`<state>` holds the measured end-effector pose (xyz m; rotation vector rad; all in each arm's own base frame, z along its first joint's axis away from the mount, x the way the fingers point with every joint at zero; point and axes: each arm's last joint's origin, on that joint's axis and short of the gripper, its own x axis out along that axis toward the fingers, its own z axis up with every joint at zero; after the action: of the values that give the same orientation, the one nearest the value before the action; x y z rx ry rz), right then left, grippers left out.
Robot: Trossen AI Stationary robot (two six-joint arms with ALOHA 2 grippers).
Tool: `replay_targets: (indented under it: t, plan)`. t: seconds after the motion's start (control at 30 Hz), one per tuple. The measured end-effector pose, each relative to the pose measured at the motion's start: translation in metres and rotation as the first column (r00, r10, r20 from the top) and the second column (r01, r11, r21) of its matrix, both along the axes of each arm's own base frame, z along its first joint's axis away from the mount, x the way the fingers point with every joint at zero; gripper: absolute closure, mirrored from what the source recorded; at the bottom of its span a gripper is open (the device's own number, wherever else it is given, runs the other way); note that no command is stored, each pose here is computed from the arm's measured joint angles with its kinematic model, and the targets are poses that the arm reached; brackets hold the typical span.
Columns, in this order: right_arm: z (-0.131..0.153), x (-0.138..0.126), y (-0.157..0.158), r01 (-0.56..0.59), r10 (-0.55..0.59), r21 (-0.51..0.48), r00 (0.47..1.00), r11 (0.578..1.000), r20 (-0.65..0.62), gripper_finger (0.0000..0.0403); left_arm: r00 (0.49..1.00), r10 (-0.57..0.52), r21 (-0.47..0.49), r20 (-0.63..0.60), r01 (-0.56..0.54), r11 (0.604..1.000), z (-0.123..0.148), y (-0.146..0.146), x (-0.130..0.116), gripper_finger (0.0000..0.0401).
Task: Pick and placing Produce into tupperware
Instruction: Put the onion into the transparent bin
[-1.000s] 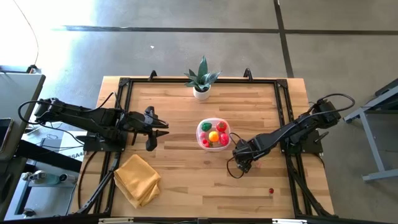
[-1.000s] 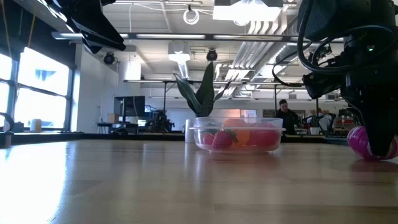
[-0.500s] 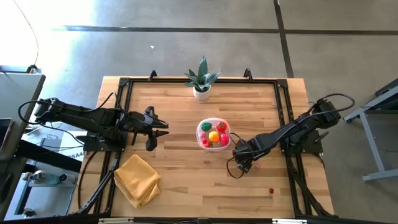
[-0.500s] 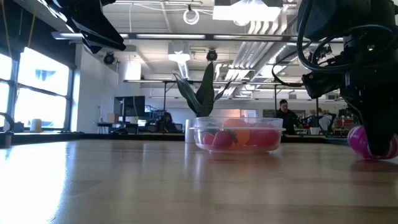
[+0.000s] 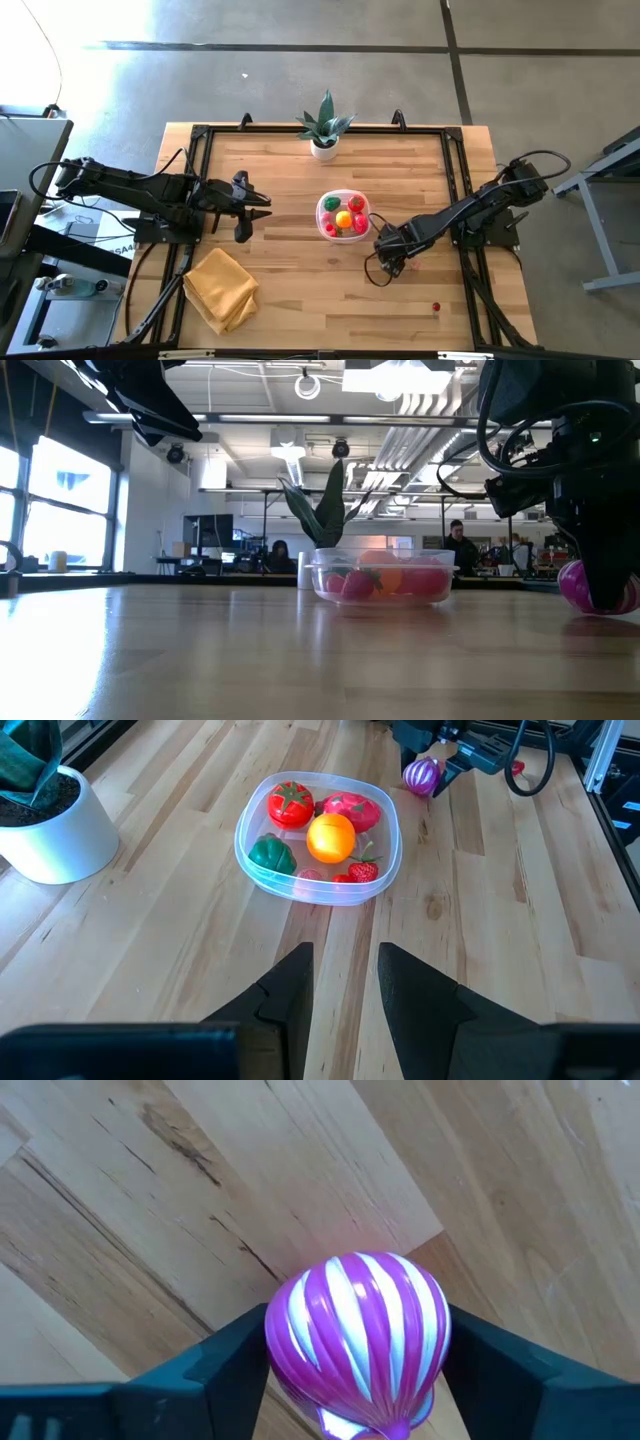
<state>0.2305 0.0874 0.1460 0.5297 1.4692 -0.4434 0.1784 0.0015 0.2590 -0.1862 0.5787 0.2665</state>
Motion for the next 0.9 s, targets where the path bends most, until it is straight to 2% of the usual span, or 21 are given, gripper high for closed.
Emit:
replay_targets:
  t: [0.53,0.73,0.9]
  plan:
    - [0.001,0.000,0.000,-0.002,0.002,0.018,1.000,1.000,-0.002,0.0151,1.000,0.000,0.000,0.000,0.000,1.000,0.000,0.000,0.000,0.0295]
    - [0.014,-0.003,-0.001,-0.002,0.000,0.033,0.999,0.999,0.054,0.0151,1.000,0.000,0.000,0.000,0.000,1.000,0.000,0.000,0.000,0.0295]
    - [0.030,-0.005,-0.003,0.003,-0.008,0.031,0.989,1.000,0.148,0.0151,1.000,0.000,0.000,0.000,0.000,1.000,0.000,0.000,0.000,0.0295]
